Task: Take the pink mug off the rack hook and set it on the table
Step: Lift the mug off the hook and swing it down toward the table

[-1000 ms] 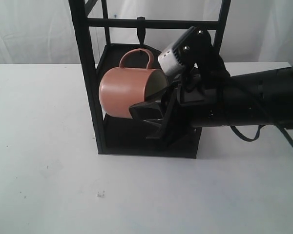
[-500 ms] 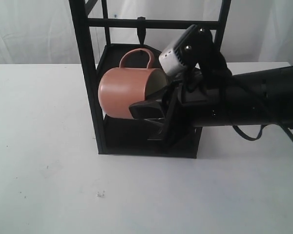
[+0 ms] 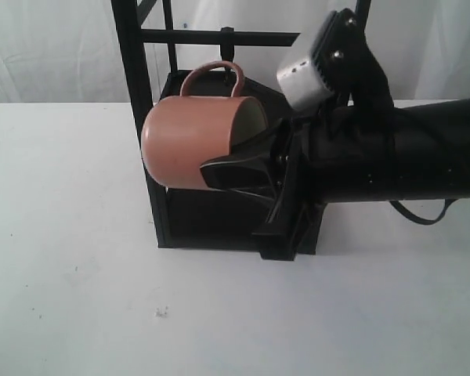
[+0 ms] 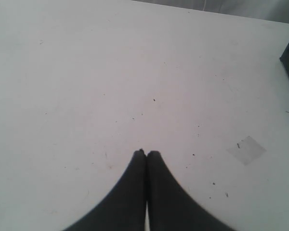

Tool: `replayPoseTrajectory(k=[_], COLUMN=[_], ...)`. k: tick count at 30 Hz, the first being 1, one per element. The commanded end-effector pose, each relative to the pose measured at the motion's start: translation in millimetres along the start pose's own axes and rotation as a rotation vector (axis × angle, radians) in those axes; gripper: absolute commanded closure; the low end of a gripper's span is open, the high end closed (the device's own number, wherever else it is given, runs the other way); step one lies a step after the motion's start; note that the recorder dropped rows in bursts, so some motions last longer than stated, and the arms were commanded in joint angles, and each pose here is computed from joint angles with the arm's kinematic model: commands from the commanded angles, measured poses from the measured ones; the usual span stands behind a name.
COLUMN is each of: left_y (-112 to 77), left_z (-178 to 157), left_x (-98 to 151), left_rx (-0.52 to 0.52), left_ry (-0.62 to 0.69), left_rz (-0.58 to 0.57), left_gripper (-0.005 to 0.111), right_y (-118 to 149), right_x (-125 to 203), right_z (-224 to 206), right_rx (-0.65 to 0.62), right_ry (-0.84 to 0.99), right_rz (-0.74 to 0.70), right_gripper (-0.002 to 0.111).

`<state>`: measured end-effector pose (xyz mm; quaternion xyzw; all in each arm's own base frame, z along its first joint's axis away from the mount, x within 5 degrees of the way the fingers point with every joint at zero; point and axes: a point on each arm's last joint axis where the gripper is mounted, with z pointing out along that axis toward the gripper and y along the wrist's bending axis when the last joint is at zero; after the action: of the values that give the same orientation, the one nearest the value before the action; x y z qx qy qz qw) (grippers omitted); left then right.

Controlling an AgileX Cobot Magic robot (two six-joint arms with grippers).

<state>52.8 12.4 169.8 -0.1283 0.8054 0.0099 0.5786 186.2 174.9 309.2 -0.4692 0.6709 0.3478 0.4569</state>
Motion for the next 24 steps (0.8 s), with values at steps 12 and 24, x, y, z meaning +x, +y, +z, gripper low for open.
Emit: replayPoseTrajectory(k=[12, 24], left_y=[-0.1, -0.1], left_z=[0, 0], left_x=[1, 1], left_rx=[0.006, 0.006], left_ry=[-0.002, -0.002], left_rz=[0.002, 0.002], left_gripper=[0.107, 0.107], right_y=[36, 69], right_x=[-5, 10], right_z=[1, 18], right_rx=[-0.289, -0.208], right_ry=[-0.031, 0.409], right_rz=[-0.123, -0.364], right_gripper=[0.108, 0.108])
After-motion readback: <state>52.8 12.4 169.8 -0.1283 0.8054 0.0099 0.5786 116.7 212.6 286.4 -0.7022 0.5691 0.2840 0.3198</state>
